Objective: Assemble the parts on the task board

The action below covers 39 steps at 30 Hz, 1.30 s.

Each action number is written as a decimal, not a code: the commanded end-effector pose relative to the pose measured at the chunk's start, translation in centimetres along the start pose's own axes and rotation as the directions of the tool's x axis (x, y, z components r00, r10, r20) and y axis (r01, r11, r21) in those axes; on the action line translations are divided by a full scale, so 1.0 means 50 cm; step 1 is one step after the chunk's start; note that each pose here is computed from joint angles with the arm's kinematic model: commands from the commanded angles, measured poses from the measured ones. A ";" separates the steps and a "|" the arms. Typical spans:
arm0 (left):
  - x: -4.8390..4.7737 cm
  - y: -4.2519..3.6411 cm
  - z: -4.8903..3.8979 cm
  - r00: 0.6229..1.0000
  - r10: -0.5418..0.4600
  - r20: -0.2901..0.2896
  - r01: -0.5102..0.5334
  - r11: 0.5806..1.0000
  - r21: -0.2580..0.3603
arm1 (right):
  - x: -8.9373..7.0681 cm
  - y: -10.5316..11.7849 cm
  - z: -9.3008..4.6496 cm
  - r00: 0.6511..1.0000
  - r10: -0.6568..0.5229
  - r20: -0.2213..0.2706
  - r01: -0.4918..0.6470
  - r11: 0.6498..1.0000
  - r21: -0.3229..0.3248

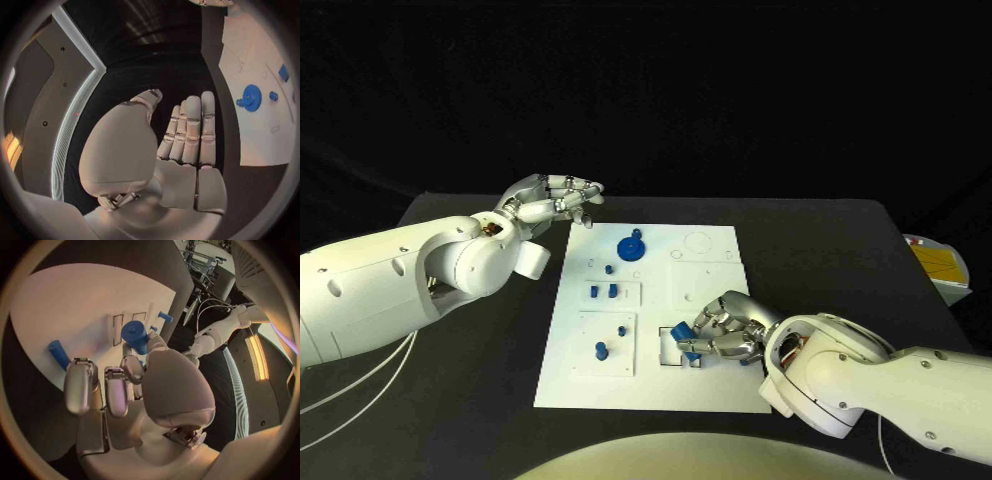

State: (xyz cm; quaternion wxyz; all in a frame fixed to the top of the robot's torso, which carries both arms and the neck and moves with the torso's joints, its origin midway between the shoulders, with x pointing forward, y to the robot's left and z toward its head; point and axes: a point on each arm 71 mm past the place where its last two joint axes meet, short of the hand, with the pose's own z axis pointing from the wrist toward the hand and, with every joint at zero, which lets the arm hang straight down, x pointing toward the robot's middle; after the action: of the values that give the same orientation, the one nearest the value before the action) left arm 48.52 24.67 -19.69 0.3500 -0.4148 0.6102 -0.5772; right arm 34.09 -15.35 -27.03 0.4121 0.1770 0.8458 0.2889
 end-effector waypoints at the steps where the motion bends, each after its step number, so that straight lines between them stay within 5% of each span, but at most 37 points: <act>1: 0.007 -0.002 0.001 1.000 -0.013 -0.022 0.013 1.000 0.003 | 0.008 -0.003 0.008 0.999 -0.018 -0.046 0.018 1.000 0.010; 21: 0.006 -0.001 0.000 1.000 -0.013 -0.022 0.013 1.000 -0.002 | 0.024 0.003 0.035 0.992 -0.098 -0.074 0.099 0.995 0.011; 39: 0.005 -0.001 -0.001 1.000 -0.013 -0.022 0.013 1.000 -0.005 | 0.019 0.009 0.038 0.991 -0.134 -0.020 0.134 0.991 -0.015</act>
State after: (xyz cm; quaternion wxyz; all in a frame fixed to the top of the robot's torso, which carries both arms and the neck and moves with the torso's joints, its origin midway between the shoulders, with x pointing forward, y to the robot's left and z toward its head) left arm 48.42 24.69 -19.71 0.3461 -0.4154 0.6133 -0.5758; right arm 35.04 -13.87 -28.35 0.4113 0.1263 0.8612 0.2706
